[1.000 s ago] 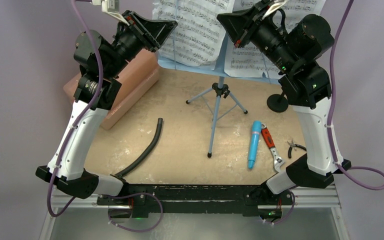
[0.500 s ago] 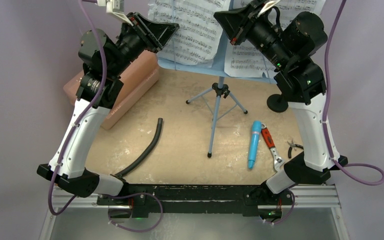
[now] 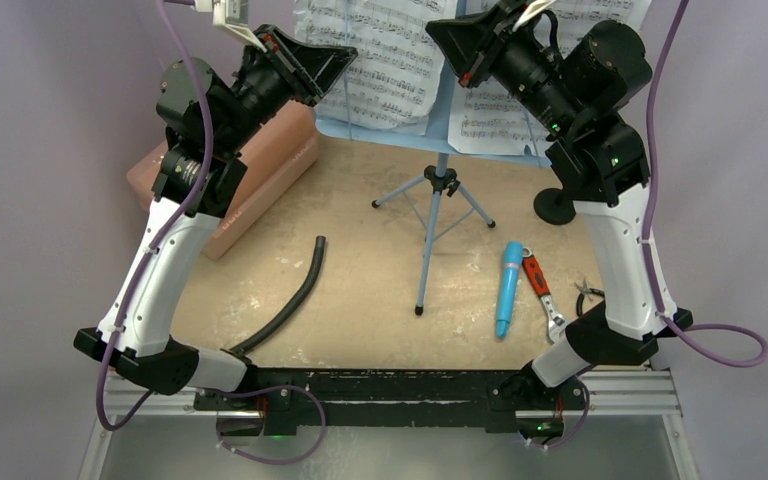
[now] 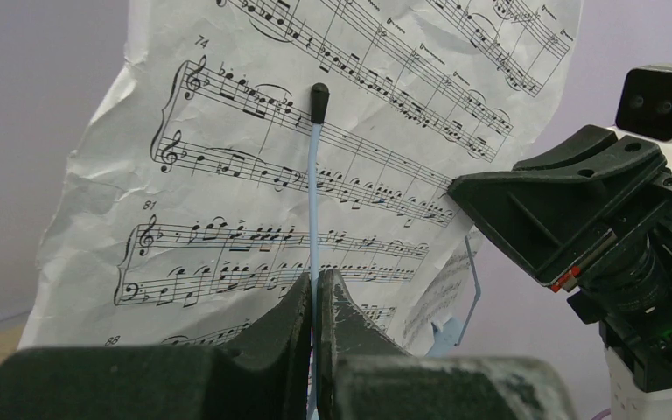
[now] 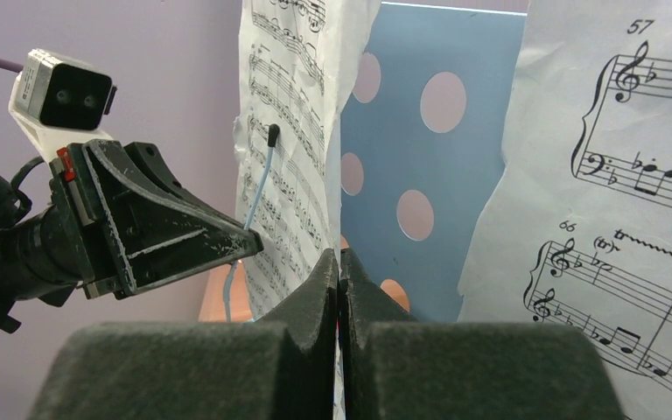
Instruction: Set up the instrument practice props
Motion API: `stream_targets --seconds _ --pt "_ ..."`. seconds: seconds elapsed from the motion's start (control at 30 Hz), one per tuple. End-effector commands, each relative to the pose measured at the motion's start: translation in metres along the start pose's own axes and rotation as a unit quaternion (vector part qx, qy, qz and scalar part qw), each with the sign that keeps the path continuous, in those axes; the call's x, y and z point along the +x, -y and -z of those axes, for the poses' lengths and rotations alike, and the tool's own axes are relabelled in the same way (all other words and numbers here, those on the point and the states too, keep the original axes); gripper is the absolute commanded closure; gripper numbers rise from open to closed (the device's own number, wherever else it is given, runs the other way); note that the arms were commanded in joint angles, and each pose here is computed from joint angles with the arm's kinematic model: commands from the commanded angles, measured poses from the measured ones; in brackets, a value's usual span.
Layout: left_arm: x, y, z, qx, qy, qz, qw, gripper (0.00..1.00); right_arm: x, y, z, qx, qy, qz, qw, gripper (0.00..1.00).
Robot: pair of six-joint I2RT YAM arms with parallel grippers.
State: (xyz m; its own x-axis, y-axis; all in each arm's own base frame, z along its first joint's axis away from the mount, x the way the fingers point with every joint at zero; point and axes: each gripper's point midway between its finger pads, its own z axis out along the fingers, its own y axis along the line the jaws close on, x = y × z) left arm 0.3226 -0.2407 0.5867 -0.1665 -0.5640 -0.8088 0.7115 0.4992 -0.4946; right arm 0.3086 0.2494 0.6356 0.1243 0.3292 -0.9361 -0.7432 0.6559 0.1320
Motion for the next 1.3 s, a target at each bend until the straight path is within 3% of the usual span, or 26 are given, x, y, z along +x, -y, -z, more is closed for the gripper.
stream_targets --seconds 0.0,1.07,1.13,1.27 --pt "-0.011 0.015 0.001 0.031 0.014 -0.005 0.999 1.00 -0.026 -0.013 0.001 -0.025 0.038 0.011 0.999 1.00" --pt "-0.007 0.027 -0.004 0.071 0.001 -0.005 0.997 1.00 -0.022 -0.015 -0.007 -0.040 0.037 0.005 0.998 1.00" --pt "-0.008 0.027 -0.003 0.069 0.003 -0.005 0.998 0.91 -0.023 -0.015 -0.006 -0.039 0.038 0.006 0.998 0.99" --pt "-0.007 0.024 -0.002 0.062 0.004 -0.005 0.998 0.73 -0.025 -0.015 -0.004 -0.038 0.044 0.008 0.998 0.85"
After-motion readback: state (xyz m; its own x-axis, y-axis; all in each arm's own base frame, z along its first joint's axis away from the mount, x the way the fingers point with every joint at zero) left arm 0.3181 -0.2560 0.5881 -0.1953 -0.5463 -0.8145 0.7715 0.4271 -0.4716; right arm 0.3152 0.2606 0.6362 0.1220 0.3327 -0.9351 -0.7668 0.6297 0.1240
